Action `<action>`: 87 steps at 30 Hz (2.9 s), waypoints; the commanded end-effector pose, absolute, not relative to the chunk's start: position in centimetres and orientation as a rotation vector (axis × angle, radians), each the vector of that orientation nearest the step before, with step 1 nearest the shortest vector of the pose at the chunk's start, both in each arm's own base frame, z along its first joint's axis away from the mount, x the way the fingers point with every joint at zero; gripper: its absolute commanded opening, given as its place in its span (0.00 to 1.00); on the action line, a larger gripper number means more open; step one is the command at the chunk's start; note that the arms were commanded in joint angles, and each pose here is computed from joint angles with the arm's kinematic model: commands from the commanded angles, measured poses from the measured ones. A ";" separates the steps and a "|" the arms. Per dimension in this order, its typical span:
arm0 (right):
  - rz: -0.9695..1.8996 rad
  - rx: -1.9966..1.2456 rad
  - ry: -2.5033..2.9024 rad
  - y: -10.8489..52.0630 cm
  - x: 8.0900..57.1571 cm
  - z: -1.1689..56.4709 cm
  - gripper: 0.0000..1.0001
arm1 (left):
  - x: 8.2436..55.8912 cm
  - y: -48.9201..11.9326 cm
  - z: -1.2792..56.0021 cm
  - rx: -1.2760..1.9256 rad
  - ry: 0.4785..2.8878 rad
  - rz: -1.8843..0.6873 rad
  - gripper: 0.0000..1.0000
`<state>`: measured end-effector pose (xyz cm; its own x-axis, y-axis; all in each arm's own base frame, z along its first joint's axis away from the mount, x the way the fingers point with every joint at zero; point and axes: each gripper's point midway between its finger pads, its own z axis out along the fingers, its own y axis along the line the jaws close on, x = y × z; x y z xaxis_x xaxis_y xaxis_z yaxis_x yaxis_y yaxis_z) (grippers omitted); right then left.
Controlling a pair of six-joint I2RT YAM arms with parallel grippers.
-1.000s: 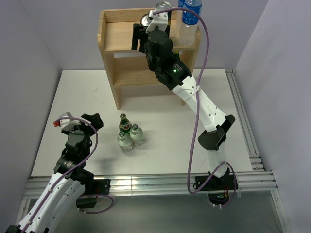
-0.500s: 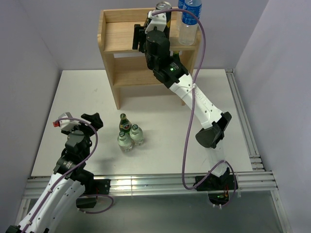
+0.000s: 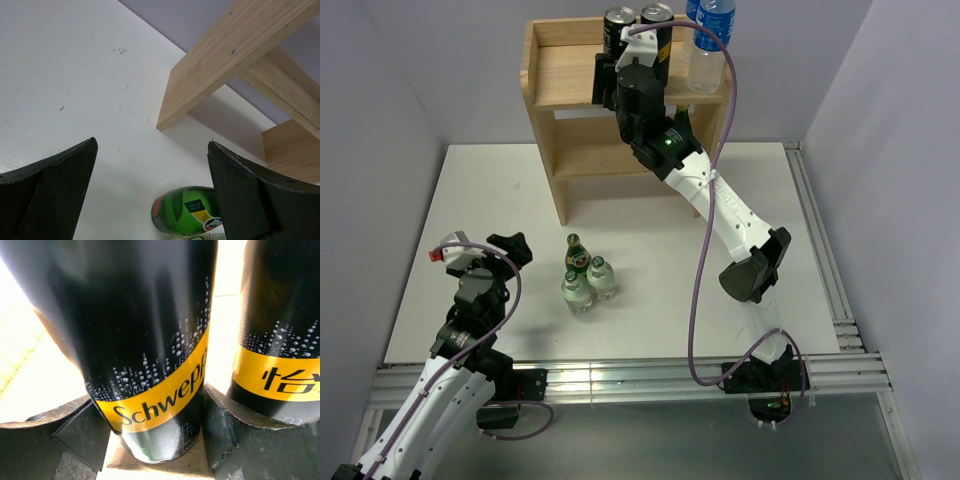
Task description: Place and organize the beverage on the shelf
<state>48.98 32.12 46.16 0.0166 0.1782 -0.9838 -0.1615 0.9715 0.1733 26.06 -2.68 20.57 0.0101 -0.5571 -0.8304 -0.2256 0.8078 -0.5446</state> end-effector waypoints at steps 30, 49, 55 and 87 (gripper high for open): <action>0.257 0.020 1.526 33.1 51.1 44.1 0.77 | 26.2 -3.1 20.7 -0.640 1.564 -0.318 0.99; 0.261 0.010 1.565 33.3 49.9 42.9 0.94 | 26.1 -3.0 20.8 -0.642 1.559 -0.315 0.99; 0.268 0.004 1.567 33.4 48.5 43.2 0.93 | 26.0 -2.9 20.9 -0.645 1.555 -0.315 0.99; 0.452 0.030 1.687 31.5 30.0 35.5 0.93 | 26.3 -2.9 20.5 -0.650 1.562 -0.307 0.99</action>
